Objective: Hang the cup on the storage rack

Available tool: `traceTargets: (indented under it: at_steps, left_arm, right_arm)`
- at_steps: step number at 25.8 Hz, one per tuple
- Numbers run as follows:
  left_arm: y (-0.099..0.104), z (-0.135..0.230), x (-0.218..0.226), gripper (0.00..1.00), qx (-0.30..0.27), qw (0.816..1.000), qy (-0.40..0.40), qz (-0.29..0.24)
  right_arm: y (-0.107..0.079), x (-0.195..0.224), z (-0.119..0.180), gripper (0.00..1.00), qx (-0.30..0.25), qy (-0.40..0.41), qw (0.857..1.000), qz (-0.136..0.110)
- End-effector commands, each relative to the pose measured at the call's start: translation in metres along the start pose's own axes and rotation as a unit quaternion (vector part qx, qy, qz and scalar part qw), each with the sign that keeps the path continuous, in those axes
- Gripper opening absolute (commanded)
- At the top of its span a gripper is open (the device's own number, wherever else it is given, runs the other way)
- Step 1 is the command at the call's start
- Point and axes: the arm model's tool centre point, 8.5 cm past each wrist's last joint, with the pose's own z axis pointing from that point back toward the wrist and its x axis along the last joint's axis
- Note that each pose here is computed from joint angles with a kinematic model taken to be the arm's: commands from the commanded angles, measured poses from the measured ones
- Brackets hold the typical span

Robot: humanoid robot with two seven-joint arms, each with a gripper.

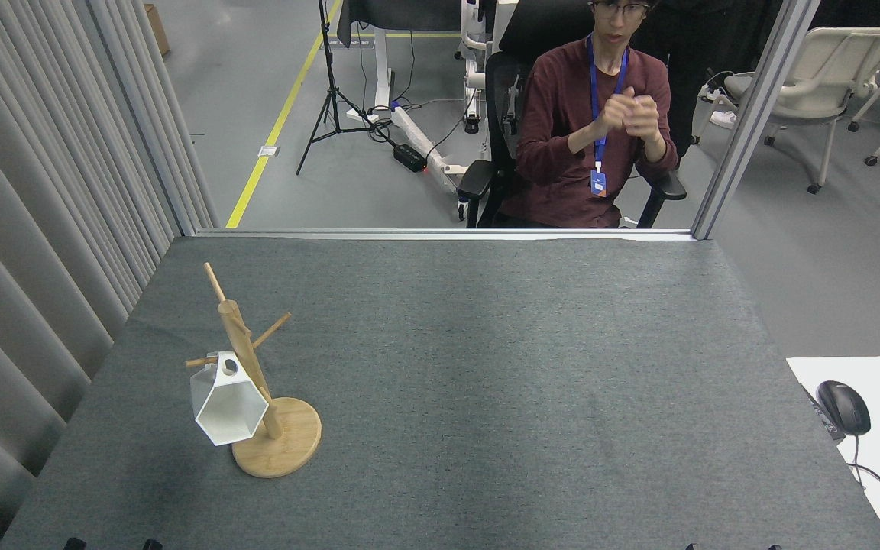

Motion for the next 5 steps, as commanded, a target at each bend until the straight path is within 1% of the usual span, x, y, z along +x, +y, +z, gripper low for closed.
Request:
traceTargets:
  at_steps: [1, 3, 5]
  left_arm:
    - [0.0007, -0.0002, -0.0032, 0.99, -0.004, 1.0, 0.022, -0.011]
    - [-0.0008, -0.0002, -0.0062, 0.99, -0.013, 0.999, 0.034, -0.03]
    - [-0.0013, -0.0004, -0.0051, 0.99, -0.014, 0.999, 0.031, -0.032]
  right_arm:
    - [-0.0026, -0.0039, 0.0024, 0.98, -0.002, 0.005, 1.0, 0.004]
    - [-0.0034, -0.0025, 0.0014, 0.98, -0.003, -0.002, 1.0, 0.003]
    - [-0.0039, -0.0017, 0.0012, 0.98, -0.005, -0.004, 1.0, 0.004]
